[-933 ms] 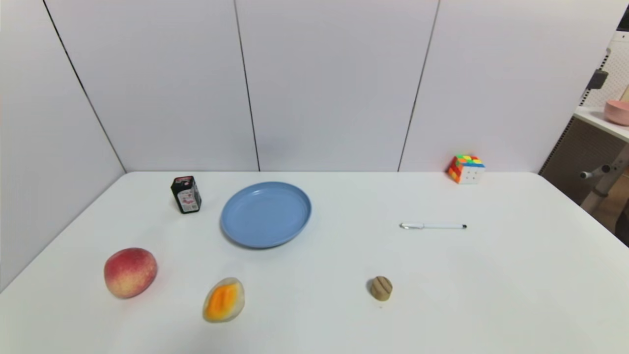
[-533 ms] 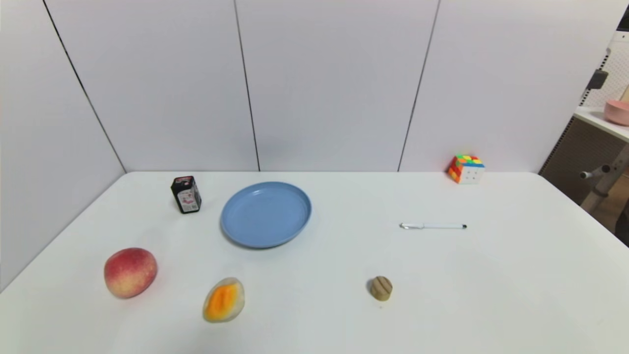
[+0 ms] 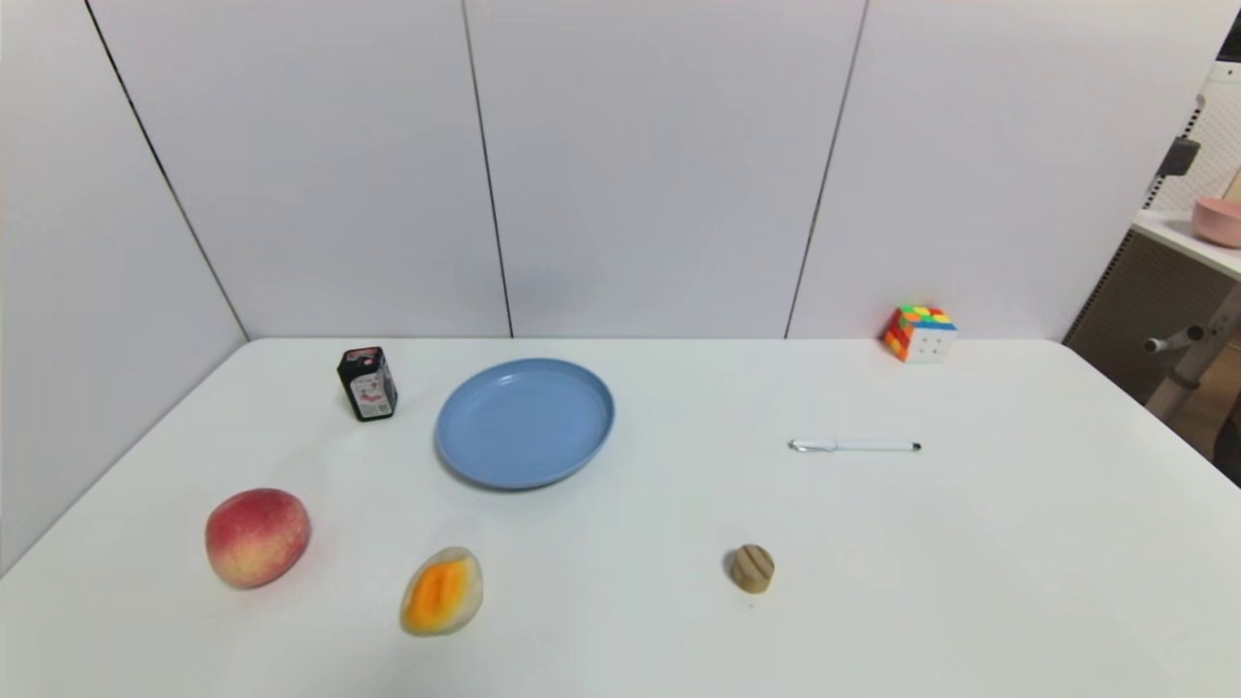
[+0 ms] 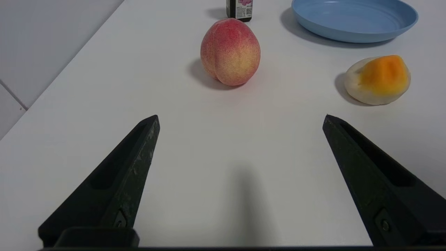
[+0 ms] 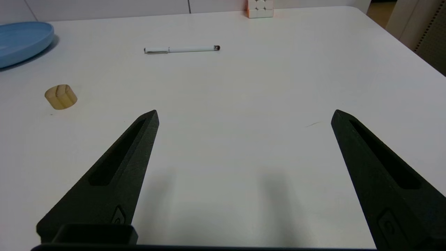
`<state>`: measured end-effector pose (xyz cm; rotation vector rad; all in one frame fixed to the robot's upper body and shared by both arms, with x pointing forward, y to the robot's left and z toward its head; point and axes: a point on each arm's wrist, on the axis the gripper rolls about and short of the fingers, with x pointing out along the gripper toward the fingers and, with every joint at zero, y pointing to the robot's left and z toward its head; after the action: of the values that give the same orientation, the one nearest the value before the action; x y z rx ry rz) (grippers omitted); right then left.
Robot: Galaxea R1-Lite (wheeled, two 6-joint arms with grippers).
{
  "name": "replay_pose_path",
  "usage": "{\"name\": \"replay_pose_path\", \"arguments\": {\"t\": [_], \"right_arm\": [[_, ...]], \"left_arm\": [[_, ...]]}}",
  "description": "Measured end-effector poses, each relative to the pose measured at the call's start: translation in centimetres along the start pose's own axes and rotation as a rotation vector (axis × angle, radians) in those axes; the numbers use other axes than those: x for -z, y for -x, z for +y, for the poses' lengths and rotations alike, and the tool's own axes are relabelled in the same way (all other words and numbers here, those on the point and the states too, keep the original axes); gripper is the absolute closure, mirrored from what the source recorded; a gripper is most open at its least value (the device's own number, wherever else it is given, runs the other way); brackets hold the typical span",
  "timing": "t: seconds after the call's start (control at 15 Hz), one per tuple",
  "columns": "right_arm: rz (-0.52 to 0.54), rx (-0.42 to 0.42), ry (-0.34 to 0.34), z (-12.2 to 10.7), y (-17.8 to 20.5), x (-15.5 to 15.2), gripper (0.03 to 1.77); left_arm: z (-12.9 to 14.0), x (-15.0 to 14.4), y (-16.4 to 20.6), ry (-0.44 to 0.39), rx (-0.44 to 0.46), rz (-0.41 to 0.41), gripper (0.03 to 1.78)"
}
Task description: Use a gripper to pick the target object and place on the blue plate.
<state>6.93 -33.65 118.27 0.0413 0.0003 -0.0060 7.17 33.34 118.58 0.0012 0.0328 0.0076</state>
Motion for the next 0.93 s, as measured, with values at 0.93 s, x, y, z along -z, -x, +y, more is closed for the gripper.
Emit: {"name": "replay_pose_path", "arguments": {"t": [0.93], "right_arm": [[0.000, 0.000, 0.000, 0.0, 0.0, 0.0, 0.09]], "left_arm": [[-0.2, -13.8, -10.2, -0.376, 0.231, 0.499, 0.12]]}}
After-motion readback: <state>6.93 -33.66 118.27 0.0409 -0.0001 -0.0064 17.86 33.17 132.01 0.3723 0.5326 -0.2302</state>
